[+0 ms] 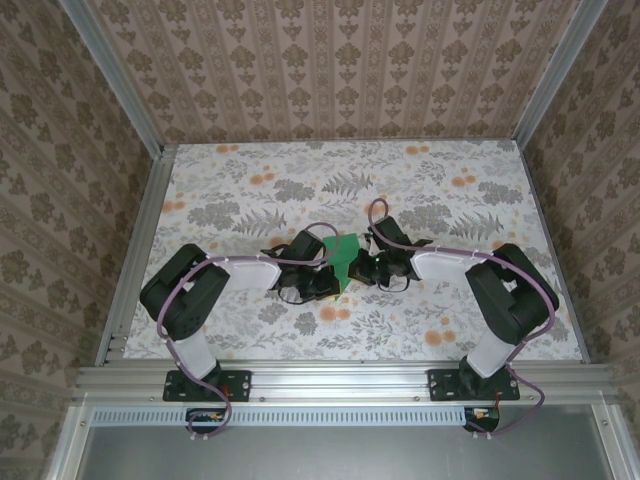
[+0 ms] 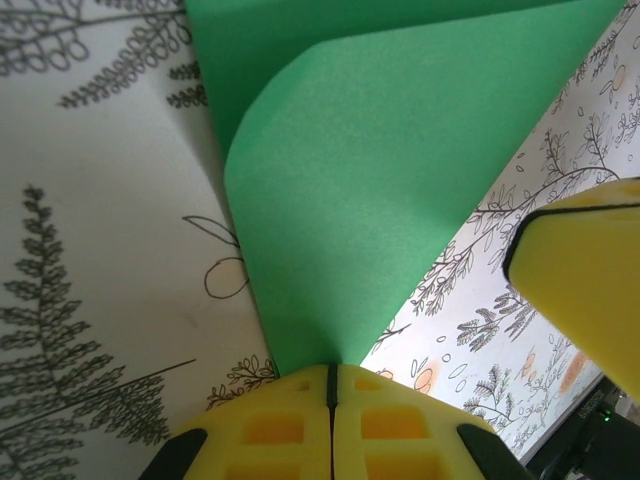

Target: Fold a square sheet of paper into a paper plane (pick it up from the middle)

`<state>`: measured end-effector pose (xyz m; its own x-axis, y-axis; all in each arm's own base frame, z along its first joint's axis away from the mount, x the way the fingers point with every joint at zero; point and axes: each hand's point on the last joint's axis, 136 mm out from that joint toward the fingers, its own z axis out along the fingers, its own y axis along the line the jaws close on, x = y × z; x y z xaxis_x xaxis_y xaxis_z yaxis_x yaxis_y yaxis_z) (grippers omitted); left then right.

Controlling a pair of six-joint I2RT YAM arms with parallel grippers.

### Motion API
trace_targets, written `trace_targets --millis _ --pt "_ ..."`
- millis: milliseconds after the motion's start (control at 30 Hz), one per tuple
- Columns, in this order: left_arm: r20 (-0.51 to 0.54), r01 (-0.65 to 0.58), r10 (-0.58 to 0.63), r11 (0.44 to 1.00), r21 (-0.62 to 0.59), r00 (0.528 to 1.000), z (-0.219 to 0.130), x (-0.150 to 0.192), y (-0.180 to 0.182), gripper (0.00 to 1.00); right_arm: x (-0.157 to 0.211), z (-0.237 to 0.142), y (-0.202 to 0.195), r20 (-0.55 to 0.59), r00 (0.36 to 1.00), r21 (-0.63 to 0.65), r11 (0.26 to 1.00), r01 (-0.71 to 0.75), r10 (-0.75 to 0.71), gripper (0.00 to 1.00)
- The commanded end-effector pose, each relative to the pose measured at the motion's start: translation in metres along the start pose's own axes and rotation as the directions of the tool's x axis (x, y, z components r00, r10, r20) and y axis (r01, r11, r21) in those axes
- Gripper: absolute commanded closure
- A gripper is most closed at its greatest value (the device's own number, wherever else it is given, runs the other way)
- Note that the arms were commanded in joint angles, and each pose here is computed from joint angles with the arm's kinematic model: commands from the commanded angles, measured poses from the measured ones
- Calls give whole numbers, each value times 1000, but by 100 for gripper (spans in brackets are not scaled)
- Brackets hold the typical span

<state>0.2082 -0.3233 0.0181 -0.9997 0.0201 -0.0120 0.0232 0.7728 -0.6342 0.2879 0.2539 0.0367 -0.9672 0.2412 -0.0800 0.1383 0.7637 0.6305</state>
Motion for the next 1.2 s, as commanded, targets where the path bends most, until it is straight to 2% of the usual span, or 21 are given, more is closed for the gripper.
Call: trace_targets --millis 0,367,633,1167 --pt "-47 43 -51 987 -152 998 6 18 39 93 7 6 7 -38 999 -32 999 31 -32 91" --pt "-54 30 -38 989 -142 998 7 19 34 93 8 20 9 -70 997 -36 999 40 -42 91" --pt "-53 33 -41 989 -145 998 7 19 35 93 5 10 23 -35 997 -89 994 63 -67 91" --pt "-38 23 -28 991 -133 999 3 17 31 93 8 34 -19 -62 998 58 998 24 -20 92"
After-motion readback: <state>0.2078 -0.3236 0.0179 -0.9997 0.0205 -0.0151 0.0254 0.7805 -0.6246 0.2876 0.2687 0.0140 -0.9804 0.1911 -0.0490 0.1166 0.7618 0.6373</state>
